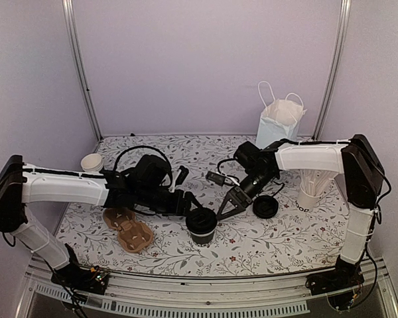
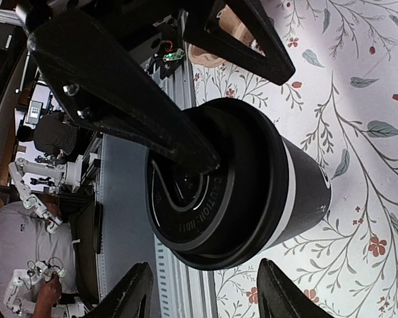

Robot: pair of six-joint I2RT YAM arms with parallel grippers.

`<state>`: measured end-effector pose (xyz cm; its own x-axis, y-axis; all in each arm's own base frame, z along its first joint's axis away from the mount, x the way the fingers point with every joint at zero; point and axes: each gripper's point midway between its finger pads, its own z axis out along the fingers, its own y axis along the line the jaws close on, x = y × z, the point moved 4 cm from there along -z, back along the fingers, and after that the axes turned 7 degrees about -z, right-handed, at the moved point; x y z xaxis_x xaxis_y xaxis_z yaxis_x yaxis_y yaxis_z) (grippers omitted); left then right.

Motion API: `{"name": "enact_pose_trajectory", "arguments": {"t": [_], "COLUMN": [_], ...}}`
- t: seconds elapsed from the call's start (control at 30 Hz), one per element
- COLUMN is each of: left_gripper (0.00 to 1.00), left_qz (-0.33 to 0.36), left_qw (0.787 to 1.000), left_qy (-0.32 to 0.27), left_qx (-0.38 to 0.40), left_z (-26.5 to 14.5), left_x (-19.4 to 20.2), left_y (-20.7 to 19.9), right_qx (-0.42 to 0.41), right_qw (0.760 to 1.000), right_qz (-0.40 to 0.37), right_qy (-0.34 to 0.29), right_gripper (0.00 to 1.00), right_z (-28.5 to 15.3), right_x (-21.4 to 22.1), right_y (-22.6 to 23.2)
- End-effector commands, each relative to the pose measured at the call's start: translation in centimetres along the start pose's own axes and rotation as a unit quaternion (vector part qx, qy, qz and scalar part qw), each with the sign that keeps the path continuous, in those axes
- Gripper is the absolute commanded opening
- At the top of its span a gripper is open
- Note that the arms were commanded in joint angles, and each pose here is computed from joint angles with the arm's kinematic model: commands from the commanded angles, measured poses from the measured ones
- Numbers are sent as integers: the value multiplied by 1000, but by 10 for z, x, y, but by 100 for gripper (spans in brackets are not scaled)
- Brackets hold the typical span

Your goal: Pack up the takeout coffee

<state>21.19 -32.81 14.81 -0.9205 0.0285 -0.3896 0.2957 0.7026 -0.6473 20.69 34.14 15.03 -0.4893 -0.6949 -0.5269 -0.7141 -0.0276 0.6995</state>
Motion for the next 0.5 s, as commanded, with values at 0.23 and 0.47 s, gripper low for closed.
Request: {"name": "enact_pose_trajectory", "arguments": {"t": [0.23,0.47], "left_gripper": [62,55], "left_qz": [-35,-54], "left_qw": [999,995], "left_qy": [34,59], "left_qx": [-24,-53], "left_z": [16,24], "left_x": [24,45], "left_y": [28,49], "right_qx": [23,62], "right_qw": [997,989], "right_qz": [62,109], "right_qy": [36,74], "right_gripper": [50,43], "right_z": [21,33], "right_x": [12,41], "right_y": [-31,-59]}}
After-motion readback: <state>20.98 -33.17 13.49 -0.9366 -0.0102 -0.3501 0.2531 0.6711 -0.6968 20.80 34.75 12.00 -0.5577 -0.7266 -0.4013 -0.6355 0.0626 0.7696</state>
